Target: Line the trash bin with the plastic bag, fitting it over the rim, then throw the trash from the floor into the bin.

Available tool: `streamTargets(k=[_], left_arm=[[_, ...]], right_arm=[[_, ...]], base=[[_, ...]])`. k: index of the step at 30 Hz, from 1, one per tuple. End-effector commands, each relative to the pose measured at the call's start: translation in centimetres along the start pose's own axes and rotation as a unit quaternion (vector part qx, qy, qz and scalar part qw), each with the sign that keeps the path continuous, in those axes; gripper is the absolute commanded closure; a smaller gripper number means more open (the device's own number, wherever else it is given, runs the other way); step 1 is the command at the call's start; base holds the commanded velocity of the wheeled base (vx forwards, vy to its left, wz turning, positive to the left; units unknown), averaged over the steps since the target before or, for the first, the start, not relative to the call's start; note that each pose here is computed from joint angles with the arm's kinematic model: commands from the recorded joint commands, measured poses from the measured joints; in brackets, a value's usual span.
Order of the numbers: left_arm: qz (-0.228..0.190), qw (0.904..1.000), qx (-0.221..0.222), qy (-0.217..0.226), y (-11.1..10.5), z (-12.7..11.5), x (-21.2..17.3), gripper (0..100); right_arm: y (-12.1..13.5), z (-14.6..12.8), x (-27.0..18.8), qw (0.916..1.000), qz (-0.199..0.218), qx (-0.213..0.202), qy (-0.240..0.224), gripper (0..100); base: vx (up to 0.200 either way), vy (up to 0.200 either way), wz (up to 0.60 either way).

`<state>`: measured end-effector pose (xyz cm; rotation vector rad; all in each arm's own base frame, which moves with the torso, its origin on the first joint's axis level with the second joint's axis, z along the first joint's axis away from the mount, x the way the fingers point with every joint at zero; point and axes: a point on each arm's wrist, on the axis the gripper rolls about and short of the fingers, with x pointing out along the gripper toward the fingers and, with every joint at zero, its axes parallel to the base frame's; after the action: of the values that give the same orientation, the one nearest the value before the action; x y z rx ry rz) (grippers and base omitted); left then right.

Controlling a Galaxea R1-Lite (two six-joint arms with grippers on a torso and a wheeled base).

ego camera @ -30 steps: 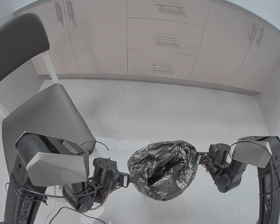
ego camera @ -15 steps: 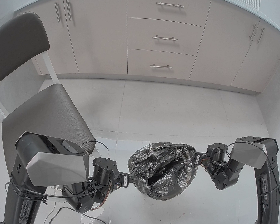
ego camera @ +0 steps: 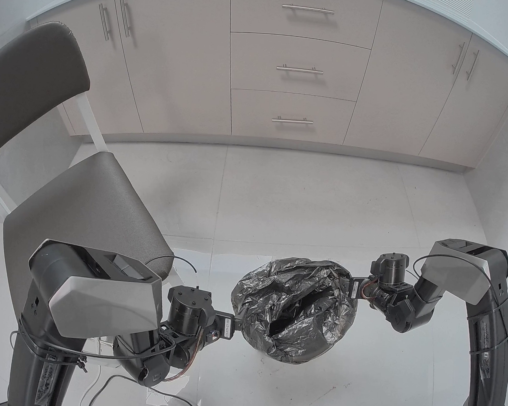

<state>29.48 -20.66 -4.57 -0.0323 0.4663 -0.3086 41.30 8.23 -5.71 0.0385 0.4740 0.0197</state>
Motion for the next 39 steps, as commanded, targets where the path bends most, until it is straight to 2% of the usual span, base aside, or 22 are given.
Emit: streamTargets(k=[1,4,8,10,15,17,22,31,39], left_arm=[[0.000,1.0000,0.000,0.001,0.0,-0.1,0.0,0],[0.000,1.0000,0.000,0.000,0.0,0.0,0.0,0],[-0.001,1.0000,-0.002,-0.003,-0.1,0.2,-0.1,0],[-0.004,1.0000,-0.003,-0.007,-0.3,0.4,-0.3,0],[-0.023,0.9982,-0.006,-0.055,-1.5,2.8,-1.3,0],[-0.026,0.9969,0.005,-0.074,-2.0,3.9,-0.9,0],[-0.019,0.9917,0.083,-0.096,-2.4,4.7,0.8,0],[-0.022,0.9916,0.106,-0.071,-3.2,4.9,2.3,0],[-0.029,0.9913,0.118,-0.050,-4.0,3.9,3.5,0]], right_arm=[[0.0,1.2,-0.5,0.9999,0.001,0.003,-0.015,0],[0.4,2.3,-2.0,0.9997,0.009,0.006,-0.022,0],[1.6,4.1,-5.3,0.9983,0.047,0.011,-0.033,0],[1.8,4.5,-6.4,0.9978,0.054,0.021,-0.034,0],[2.6,5.5,-9.4,0.9886,0.121,0.070,-0.054,0],[3.0,5.9,-9.8,0.9854,0.133,0.076,-0.074,0],[3.1,5.7,-9.8,0.9850,0.134,0.076,-0.077,0],[2.9,5.9,-9.7,0.9847,0.132,0.079,-0.081,0],[2.8,6.1,-9.6,0.9846,0.131,0.080,-0.084,0]], base=[[0.000,0.000,0.00],[0.000,0.000,0.00],[0.000,0.000,0.00],[0.000,0.000,0.00],[0.000,0.000,0.00],[0.000,0.000,0.00],[0.000,0.000,0.00],[0.000,0.000,0.00],[0.000,0.000,0.00]])
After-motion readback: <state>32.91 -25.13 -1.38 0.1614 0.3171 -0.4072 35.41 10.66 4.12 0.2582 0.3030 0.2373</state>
